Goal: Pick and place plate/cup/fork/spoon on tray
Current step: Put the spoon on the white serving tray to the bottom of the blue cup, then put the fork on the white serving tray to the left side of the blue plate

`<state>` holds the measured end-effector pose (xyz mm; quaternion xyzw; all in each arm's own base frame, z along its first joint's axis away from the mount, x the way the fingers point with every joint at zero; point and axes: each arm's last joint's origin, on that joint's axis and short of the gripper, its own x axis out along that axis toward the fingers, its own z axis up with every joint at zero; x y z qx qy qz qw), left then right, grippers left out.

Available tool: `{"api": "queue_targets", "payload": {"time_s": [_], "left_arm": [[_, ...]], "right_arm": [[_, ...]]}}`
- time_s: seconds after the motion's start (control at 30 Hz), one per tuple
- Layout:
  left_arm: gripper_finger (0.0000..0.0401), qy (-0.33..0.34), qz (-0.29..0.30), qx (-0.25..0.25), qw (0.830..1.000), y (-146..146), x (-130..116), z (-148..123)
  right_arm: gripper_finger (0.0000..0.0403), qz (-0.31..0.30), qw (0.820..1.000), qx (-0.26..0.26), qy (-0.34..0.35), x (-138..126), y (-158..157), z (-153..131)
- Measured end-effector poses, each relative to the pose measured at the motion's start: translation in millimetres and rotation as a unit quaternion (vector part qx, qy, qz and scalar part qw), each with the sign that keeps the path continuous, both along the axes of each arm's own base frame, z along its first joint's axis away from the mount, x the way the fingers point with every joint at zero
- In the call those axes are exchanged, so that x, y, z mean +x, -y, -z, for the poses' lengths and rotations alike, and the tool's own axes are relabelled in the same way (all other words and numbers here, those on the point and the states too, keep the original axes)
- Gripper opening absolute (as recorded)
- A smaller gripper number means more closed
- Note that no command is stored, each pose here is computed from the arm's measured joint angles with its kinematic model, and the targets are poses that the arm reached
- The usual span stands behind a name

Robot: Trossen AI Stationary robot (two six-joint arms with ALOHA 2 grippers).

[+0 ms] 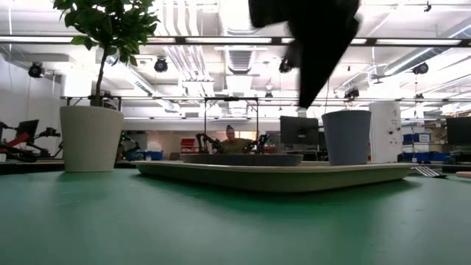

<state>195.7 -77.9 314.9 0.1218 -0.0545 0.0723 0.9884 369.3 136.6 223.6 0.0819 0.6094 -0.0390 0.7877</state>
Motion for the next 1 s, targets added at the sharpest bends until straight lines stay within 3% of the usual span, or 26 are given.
{"api": "queue_targets", "payload": {"time_s": [0.13, 0.3, 0.6, 0.77, 1.0], "left_arm": [[0.0, 0.0, 0.0, 0.0, 1.0, 0.1, -0.1, 0.1], [0.0, 0.0, 0.0, -0.001, 1.0, 0.1, 0.0, 0.2], [0.0, 0.0, 0.0, -0.001, 1.0, 0.1, 0.0, 0.1], [0.0, 0.0, 0.0, -0.001, 1.0, 0.0, 0.1, 0.1], [0.0, 0.0, 0.0, 0.0, 1.0, -0.1, 0.1, 0.1]], "right_arm": [[0.0008, 0.057, 0.998, 0.016, -0.021, -31.5, -5.9, -16.3], [0.0008, 0.145, 0.985, 0.055, -0.074, -84.0, -7.9, -13.6], [0.0008, 0.345, 0.926, 0.04, -0.145, -169.8, 23.0, 27.9], [0.0008, 0.402, 0.903, 0.034, -0.151, -197.8, 39.1, 50.4], [0.0009, 0.453, 0.88, 0.038, -0.138, -213.4, 48.5, 70.7]]}}
